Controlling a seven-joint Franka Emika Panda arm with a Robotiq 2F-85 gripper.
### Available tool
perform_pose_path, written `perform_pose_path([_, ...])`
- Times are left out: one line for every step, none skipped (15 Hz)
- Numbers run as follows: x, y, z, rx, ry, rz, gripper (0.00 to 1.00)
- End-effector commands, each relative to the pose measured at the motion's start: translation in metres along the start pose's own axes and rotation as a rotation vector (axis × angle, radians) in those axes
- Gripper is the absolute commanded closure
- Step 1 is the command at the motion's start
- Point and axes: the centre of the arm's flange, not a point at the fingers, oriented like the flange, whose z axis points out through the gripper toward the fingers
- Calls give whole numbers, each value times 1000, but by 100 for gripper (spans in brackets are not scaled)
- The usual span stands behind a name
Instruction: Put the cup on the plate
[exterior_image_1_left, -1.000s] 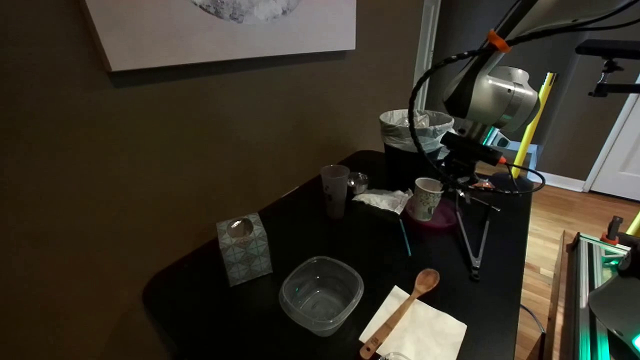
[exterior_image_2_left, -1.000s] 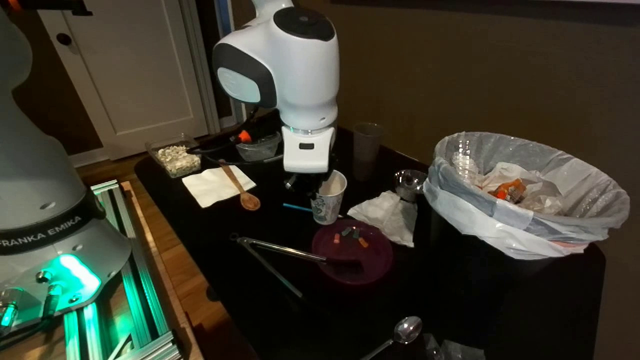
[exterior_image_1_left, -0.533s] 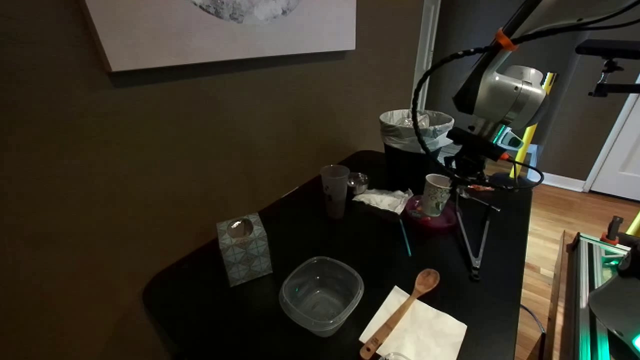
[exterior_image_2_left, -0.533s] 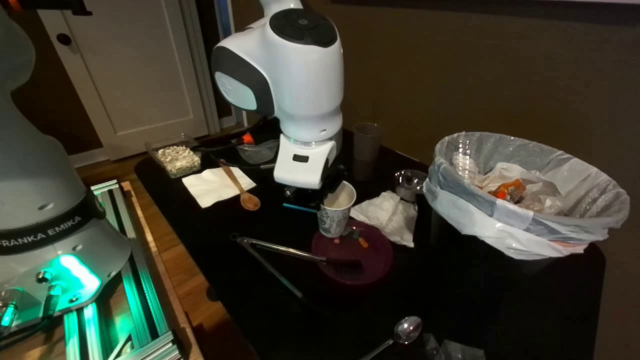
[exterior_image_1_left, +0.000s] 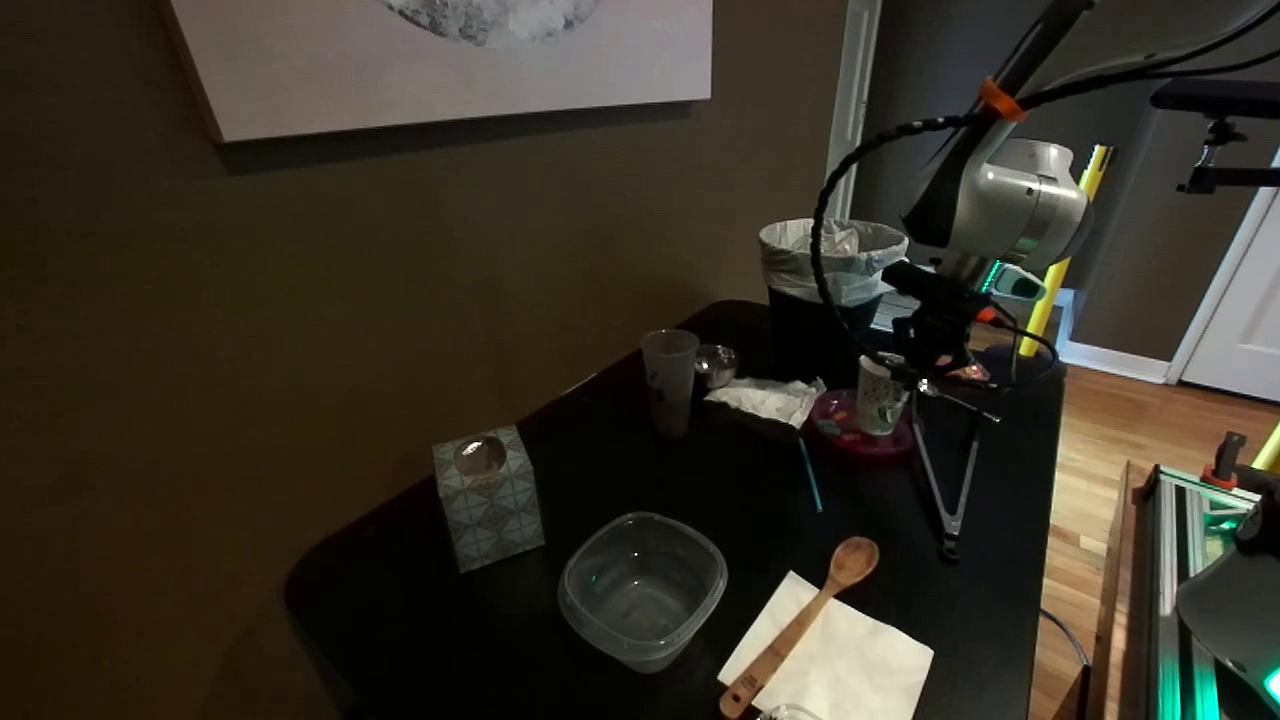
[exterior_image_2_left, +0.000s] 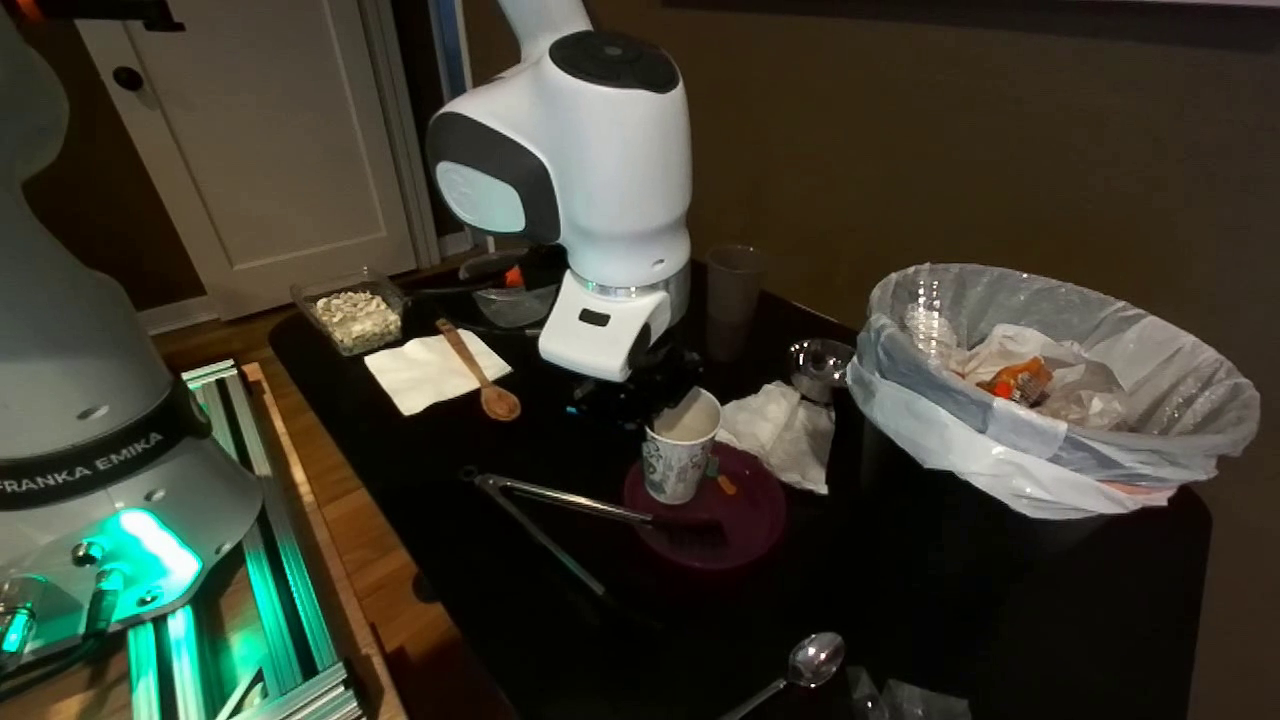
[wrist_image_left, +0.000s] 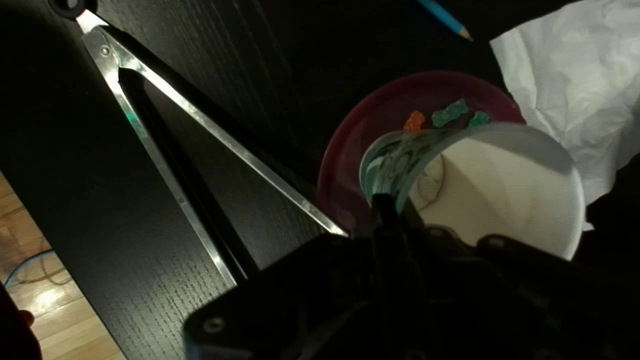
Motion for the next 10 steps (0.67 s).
perform_pose_path([9, -10, -1, 3, 24, 65, 99])
perform_pose_path([13, -13, -1, 12, 25, 74, 99])
perform_pose_path([16, -17, -1, 20, 21, 79, 99])
perform_pose_path([18, -21, -1, 22, 21, 84, 99])
perform_pose_path([19, -25, -1, 26, 20, 88, 99])
perform_pose_path([21, -29, -1, 22, 18, 90, 99])
perform_pose_path([22, -31, 1, 17, 18, 93, 99])
perform_pose_path([23, -33, 3, 17, 13, 93, 99])
perform_pose_path([23, -34, 6, 12, 12, 96, 99])
perform_pose_path([24, -35, 9, 8, 10, 98, 99])
